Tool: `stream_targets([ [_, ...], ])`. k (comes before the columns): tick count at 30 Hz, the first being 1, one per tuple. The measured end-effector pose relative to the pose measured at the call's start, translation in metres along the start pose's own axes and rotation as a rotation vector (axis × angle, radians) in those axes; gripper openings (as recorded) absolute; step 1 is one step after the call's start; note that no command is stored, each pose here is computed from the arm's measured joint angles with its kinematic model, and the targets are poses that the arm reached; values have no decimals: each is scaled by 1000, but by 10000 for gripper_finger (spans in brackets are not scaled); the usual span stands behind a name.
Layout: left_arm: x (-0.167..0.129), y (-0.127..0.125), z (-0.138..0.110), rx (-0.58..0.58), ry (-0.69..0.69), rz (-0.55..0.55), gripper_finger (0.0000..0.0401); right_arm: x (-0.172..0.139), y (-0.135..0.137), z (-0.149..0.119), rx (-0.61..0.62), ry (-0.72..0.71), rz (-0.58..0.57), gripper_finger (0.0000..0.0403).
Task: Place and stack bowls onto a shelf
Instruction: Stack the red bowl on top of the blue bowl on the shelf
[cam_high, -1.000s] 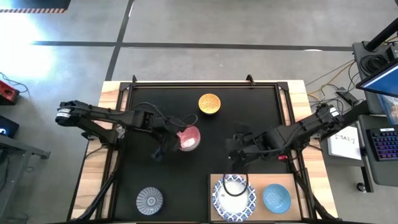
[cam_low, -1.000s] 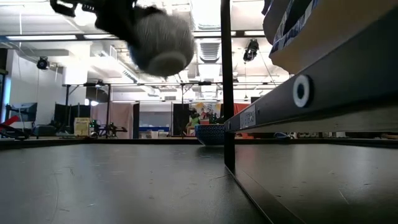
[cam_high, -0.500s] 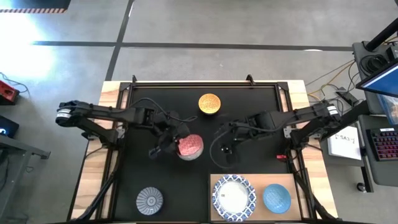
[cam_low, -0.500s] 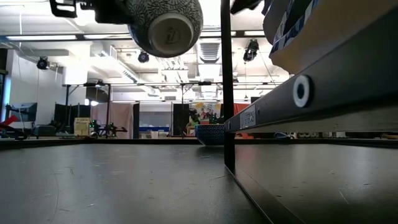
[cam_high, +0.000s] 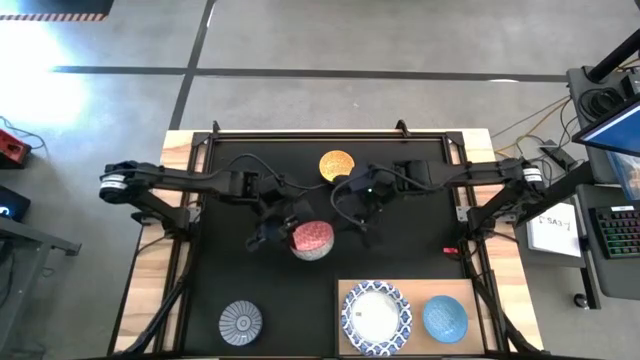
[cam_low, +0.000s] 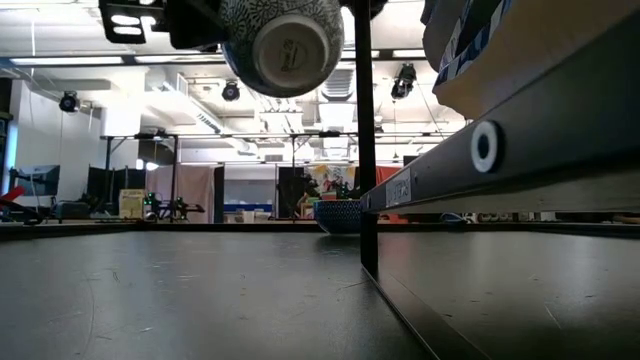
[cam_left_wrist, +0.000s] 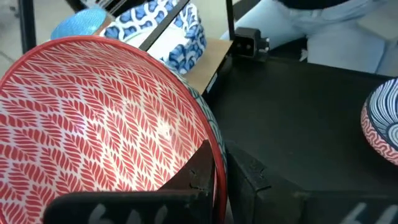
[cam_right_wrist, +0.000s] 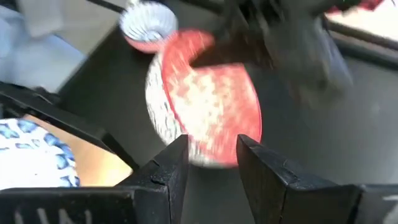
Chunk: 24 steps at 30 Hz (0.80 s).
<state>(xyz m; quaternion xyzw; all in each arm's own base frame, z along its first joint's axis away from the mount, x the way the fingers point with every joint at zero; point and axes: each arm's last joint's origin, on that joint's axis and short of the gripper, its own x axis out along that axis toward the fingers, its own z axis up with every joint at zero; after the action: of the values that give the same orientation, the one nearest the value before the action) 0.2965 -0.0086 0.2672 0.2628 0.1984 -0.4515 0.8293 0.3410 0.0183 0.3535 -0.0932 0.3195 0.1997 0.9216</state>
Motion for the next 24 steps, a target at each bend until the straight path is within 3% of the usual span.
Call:
stream_targets([
  [7, 9, 5, -5, 62, -21, -9, 8, 10, -2, -2, 15, -34, 152, 121],
  [24, 7, 13, 3, 199, -51, 48, 9, 33, -4, -6, 1, -53, 301, 112],
])
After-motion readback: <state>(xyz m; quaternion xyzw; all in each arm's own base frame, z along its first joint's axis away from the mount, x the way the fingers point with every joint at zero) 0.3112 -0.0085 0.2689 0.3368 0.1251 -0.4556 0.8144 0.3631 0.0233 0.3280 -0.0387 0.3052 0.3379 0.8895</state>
